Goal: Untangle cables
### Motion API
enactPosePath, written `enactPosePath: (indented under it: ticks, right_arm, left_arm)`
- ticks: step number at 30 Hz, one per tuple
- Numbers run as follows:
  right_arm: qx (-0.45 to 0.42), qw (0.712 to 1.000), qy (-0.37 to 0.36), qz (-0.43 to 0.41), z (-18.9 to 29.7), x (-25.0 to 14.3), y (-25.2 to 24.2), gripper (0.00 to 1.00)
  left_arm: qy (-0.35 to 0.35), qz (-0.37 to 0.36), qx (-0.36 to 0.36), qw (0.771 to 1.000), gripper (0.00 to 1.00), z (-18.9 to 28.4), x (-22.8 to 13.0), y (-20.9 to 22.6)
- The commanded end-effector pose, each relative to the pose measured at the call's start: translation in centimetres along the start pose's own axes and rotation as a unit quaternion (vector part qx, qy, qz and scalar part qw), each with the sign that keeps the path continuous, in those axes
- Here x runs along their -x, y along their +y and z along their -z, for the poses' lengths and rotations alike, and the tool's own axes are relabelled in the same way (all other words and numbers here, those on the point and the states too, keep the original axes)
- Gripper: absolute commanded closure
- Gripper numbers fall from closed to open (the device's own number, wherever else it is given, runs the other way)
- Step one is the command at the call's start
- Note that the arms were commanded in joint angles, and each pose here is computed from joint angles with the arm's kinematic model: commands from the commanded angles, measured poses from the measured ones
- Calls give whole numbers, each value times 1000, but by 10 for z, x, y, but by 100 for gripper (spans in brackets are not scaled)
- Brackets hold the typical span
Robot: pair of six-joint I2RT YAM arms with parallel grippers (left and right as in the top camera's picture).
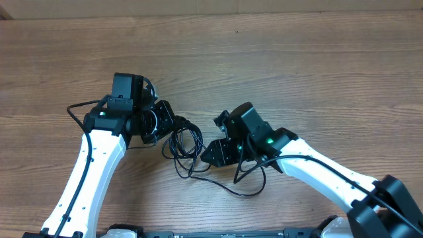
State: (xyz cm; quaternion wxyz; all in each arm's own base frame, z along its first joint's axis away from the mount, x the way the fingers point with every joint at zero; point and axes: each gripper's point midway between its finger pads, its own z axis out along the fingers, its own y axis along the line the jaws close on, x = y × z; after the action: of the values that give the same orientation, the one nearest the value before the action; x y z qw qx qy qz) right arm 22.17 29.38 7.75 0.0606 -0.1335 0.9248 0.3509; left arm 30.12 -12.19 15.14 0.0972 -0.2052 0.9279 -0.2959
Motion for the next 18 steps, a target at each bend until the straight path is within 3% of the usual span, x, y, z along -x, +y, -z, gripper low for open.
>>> enactPosePath:
  ticks: [1, 6, 9, 14, 18]
  right_arm:
    - [-55, 996, -32, -54, -2, 13, -18, 60]
    - [-48, 996, -40, -66, -4, 17, -14, 69]
    - [-78, 993, -47, -74, -9, 14, -20, 83]
    - [-152, 977, -85, -119, -18, 14, -39, 82]
    - [-188, 969, -105, -123, -19, 15, -50, 76]
  left_arm:
    - [2, 3, -6, 1000, 96, 0, 0, -3]
    - [1, 22, -6, 1000, 96, 0, 1, -3]
    - [5, 41, -9, 999, 96, 0, -1, -5]
    - [31, 75, -37, 996, 96, 1, -9, -15]
    - [65, 75, -77, 992, 96, 4, -19, -30]
